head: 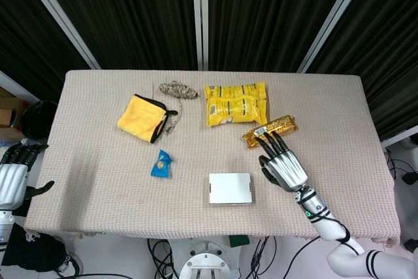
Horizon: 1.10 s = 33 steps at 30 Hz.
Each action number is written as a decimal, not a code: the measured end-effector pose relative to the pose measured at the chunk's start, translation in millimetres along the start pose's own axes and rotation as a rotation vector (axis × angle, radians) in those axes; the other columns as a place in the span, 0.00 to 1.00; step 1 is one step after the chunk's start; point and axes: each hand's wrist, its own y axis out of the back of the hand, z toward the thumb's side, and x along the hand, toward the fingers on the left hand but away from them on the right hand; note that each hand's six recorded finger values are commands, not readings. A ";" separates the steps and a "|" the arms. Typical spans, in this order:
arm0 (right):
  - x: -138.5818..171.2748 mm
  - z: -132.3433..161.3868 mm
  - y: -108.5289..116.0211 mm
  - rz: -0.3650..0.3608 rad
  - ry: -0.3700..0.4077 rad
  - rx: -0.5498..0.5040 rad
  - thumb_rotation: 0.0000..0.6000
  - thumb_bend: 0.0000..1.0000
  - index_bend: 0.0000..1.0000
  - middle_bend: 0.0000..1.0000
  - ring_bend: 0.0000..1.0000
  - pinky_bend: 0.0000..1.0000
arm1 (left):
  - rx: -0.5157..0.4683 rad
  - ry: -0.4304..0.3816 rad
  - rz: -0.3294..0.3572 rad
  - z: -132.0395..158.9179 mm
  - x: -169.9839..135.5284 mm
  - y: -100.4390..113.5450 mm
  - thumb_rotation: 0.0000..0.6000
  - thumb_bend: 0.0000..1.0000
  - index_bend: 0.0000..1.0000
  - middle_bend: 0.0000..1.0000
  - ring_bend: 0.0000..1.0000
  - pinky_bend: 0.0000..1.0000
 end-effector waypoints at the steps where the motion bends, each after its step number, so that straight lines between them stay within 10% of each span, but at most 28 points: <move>1: -0.2 3.5 0.1 0.014 0.015 -0.006 1.00 0.44 0.67 0.07 0.00 0.00 | 0.001 0.001 0.000 -0.1 -0.1 0.3 1.00 0.06 0.22 0.24 0.20 0.14; 9: -2.5 31.6 -8.8 0.140 0.129 0.001 1.00 0.44 0.67 0.07 0.00 0.00 | -0.004 0.005 -0.015 -0.3 -0.5 -4.7 1.00 0.06 0.22 0.24 0.20 0.14; 33: -16.9 69.4 -20.5 0.169 0.238 0.040 1.00 0.43 0.67 0.06 0.00 0.00 | -0.009 0.020 -0.011 -7.8 -2.5 -5.1 1.00 0.06 0.22 0.22 0.20 0.14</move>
